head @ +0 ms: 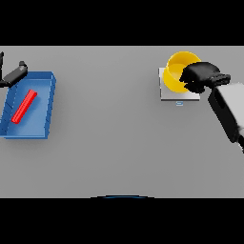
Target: Pick up the red beaker and tilt it to pour out 1 green nut into yellow bowl. Pick up the yellow bowl and place it on the metallic measuring scale.
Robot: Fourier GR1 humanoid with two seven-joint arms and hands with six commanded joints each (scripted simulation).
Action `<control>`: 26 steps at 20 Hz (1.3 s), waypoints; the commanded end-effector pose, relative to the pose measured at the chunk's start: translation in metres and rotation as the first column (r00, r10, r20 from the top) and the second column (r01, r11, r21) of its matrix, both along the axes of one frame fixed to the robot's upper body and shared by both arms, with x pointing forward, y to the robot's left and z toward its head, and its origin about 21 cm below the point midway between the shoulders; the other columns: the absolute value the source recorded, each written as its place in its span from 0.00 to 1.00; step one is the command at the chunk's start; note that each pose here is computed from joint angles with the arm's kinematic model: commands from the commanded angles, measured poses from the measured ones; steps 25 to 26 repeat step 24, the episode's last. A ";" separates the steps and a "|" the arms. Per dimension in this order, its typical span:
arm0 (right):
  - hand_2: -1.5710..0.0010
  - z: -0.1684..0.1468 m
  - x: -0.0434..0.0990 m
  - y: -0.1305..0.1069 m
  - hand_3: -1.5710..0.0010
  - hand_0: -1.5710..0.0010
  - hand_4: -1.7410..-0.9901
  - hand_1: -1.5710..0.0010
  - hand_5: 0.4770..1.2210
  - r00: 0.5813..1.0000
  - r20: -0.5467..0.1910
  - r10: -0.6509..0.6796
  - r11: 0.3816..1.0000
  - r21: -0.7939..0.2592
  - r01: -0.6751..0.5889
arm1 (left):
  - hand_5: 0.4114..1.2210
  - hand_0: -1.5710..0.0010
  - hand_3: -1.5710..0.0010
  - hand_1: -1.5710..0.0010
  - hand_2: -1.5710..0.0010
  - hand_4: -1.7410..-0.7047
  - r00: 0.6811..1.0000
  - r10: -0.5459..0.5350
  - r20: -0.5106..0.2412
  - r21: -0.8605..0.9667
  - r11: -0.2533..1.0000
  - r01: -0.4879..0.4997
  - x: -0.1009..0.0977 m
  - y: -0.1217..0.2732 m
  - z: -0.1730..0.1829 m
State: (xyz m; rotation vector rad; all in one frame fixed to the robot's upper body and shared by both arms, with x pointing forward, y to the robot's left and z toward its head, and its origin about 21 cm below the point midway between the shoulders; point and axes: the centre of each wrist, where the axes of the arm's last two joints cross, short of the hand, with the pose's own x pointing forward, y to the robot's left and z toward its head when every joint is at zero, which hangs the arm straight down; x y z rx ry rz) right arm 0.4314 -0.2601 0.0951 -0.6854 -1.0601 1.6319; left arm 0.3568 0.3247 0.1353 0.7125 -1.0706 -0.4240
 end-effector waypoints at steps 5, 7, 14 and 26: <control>0.18 -0.005 0.000 0.000 0.02 0.11 0.09 0.25 1.00 1.000 -0.028 -0.014 1.000 0.026 0.015 | 0.45 1.00 1.00 1.00 1.00 0.87 1.000 -0.004 -0.004 -0.008 1.000 0.004 0.001 0.004 0.000; 0.34 -0.003 0.002 0.002 0.21 0.16 0.16 0.34 0.91 0.999 -0.037 -0.039 0.999 0.037 0.040 | 0.45 1.00 1.00 1.00 1.00 0.87 1.000 -0.013 0.001 -0.009 1.000 0.013 0.001 0.003 0.000; 0.75 -0.001 0.004 -0.002 0.61 0.70 0.30 0.78 0.54 0.993 -0.096 -0.068 0.996 0.046 0.073 | 0.44 1.00 1.00 1.00 1.00 0.86 1.000 -0.023 0.011 -0.006 1.000 0.023 0.001 0.002 -0.002; 0.96 -0.001 0.003 -0.009 0.83 0.97 0.44 0.98 0.43 0.994 -0.100 -0.049 0.999 -0.004 0.049 | 0.44 1.00 1.00 1.00 1.00 0.86 1.000 -0.011 0.015 -0.006 1.000 0.011 -0.003 -0.005 0.002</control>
